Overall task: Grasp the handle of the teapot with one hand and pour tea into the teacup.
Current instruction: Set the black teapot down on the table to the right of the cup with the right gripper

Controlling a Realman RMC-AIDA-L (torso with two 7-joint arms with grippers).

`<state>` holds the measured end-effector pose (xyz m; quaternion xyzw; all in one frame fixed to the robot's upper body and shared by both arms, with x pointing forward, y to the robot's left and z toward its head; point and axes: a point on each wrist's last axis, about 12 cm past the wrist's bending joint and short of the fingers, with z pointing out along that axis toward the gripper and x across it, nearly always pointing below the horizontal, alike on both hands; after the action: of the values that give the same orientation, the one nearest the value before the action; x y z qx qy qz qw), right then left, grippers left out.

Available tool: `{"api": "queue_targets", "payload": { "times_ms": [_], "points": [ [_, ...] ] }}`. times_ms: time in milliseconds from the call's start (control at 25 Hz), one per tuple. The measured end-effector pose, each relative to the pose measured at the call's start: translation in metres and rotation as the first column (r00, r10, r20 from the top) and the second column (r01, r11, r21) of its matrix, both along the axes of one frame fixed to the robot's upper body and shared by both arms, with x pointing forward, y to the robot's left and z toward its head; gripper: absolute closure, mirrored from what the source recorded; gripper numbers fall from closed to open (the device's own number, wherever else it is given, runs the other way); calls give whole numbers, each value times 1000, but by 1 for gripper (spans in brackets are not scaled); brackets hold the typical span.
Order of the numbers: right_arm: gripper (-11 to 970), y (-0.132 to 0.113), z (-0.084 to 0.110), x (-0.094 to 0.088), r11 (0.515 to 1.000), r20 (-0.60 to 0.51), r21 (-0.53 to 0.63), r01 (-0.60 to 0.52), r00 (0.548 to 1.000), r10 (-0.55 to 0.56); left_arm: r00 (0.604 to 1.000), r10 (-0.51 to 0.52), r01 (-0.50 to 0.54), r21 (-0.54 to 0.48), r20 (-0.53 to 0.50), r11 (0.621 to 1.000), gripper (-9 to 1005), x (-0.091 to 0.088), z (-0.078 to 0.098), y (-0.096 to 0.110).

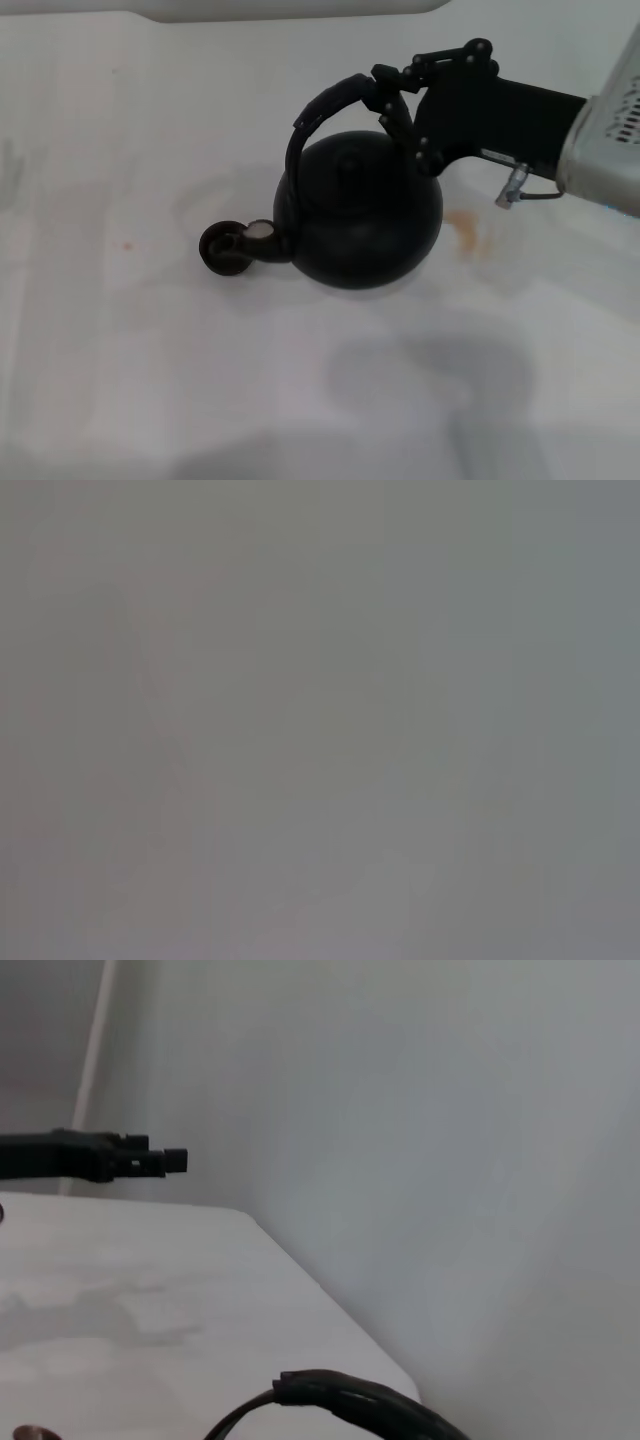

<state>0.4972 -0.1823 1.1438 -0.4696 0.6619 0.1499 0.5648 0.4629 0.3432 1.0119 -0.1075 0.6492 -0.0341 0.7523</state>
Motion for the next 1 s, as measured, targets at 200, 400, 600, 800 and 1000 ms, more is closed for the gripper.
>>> {"api": "queue_targets", "payload": {
  "times_ms": [200,400,600,800,1000],
  "points": [
    [798,5,-1,5,1000,30,-22,21,999,-20,1000,1,-1,-4,-4,1000,104,-1,-1,-1],
    [804,9,-4,7,997,67,-62,46,997,-42,1000,0,-1,-7,-5,1000,104,-2,-1,-1],
    [808,11,-5,9,996,82,-78,49,996,-43,1000,2,-2,-8,-5,1000,103,-2,-1,-1],
    [809,18,-7,8,992,120,-114,53,992,-39,1000,6,-6,-11,-7,1000,104,-3,-2,-1],
    [808,25,-7,6,990,148,-138,40,989,-19,1000,10,-10,-12,-8,1000,104,-4,-3,-1]
  ]
}}
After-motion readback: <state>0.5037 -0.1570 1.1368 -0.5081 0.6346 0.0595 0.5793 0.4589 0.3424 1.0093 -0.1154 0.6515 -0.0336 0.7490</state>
